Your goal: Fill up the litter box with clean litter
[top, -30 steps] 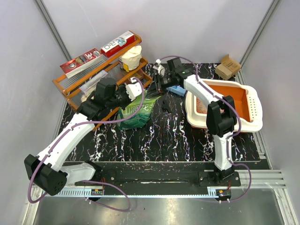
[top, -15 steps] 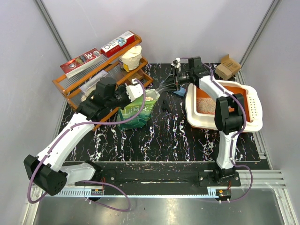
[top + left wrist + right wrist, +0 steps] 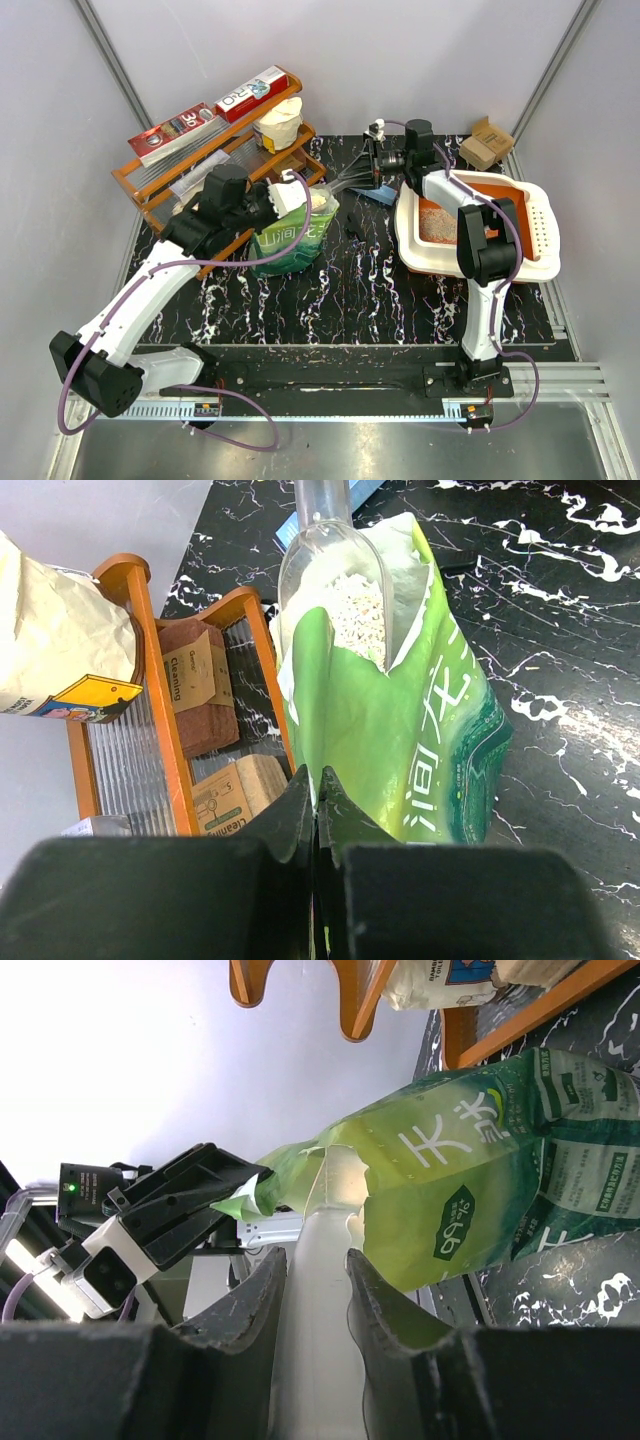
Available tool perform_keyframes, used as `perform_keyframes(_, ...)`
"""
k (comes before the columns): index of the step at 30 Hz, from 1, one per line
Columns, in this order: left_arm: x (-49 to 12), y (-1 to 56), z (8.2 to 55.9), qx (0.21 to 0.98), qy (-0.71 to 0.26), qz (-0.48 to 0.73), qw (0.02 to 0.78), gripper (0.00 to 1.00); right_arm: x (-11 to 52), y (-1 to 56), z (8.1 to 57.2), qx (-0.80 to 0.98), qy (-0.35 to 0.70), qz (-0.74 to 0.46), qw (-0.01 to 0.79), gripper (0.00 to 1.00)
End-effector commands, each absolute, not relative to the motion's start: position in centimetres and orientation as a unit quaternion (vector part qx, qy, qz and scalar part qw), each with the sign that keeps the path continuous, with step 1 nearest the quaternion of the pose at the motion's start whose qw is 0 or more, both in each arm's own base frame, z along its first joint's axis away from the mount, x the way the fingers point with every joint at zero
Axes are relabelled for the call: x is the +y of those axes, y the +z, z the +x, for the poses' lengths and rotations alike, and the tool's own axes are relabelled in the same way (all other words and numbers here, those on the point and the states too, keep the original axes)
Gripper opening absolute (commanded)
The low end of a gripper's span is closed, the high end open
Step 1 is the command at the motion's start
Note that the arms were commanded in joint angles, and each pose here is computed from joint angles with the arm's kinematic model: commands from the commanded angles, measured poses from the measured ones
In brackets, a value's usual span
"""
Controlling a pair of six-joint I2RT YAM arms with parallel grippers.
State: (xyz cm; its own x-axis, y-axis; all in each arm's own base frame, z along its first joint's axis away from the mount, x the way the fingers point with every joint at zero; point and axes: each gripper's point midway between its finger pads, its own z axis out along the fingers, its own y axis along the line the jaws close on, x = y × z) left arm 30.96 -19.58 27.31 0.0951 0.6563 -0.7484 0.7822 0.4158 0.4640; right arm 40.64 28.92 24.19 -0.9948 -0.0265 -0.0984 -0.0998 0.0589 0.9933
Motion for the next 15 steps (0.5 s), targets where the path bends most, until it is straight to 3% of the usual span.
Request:
perform_keyframes(1, -19.8, 31.3, 31.2, 0.638, -0.048, 0.532, 0.555, 0.00, 28.9, 27.8, 39.2, 0.710, 0.697, -0.090, 0.041, 0.00)
perform_keyframes(15, -19.4, 32.1, 31.5, 0.641, -0.039, 0.511, 0.572, 0.00, 26.5, 28.2, 40.3, 0.715, 0.691, -0.065, 0.084, 0.00)
